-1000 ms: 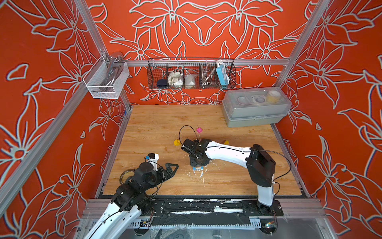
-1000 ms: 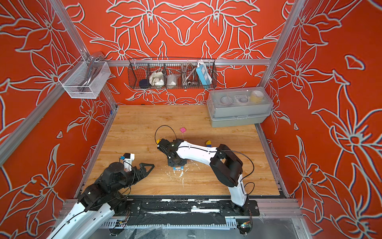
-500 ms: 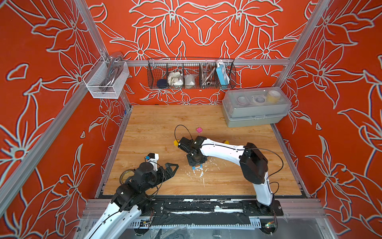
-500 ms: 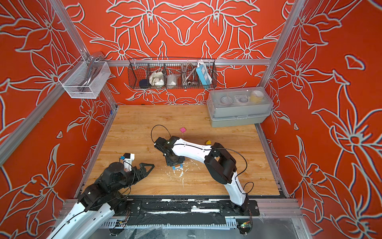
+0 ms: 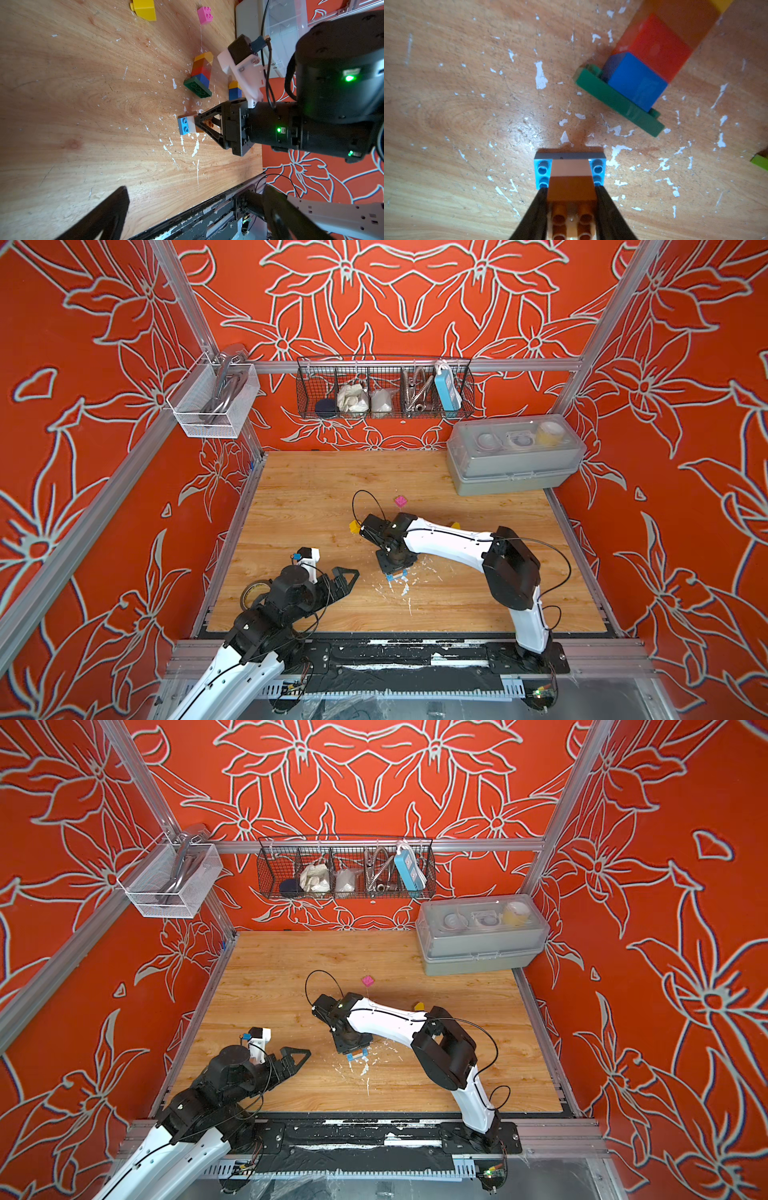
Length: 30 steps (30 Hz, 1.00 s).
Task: Assemble the number 1 with lego
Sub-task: Assemble the lego brick with the lego brick.
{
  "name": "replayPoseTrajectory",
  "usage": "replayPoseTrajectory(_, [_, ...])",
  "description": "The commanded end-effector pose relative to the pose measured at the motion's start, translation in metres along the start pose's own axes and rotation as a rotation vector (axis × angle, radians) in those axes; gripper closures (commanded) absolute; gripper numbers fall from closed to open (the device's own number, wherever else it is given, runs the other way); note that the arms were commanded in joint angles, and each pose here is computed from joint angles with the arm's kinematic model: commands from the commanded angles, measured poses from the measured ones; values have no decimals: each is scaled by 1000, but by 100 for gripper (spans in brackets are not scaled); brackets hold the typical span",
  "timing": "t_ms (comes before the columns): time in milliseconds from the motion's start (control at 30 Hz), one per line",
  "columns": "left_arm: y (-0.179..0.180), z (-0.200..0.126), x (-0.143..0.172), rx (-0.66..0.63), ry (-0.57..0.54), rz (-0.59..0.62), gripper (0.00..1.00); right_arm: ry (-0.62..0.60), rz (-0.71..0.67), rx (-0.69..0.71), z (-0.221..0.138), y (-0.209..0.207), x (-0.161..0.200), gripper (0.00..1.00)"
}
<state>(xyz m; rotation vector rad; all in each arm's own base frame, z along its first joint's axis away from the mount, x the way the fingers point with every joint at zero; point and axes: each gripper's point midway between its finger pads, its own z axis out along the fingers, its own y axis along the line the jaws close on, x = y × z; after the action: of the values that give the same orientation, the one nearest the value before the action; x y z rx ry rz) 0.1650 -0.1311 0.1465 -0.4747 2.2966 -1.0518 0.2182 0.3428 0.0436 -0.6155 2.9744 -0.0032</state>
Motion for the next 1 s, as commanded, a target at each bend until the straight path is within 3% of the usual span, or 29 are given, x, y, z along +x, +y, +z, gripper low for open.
replayPoseTrajectory(0, [-2,2,-2,8,-3,10,0,148,-1,97,68,-17,34,83])
replayPoseTrajectory(300, [-2,3,-2,5,1,11,0,86,6,101,35,-18,21,74])
replayPoseTrajectory(600, [-2,2,-2,5,-2,11,0,41,17,94,9,-17,11,46])
replayPoseTrajectory(967, [-2,1,-2,9,-3,12,0,-34,50,51,-32,-13,-3,35])
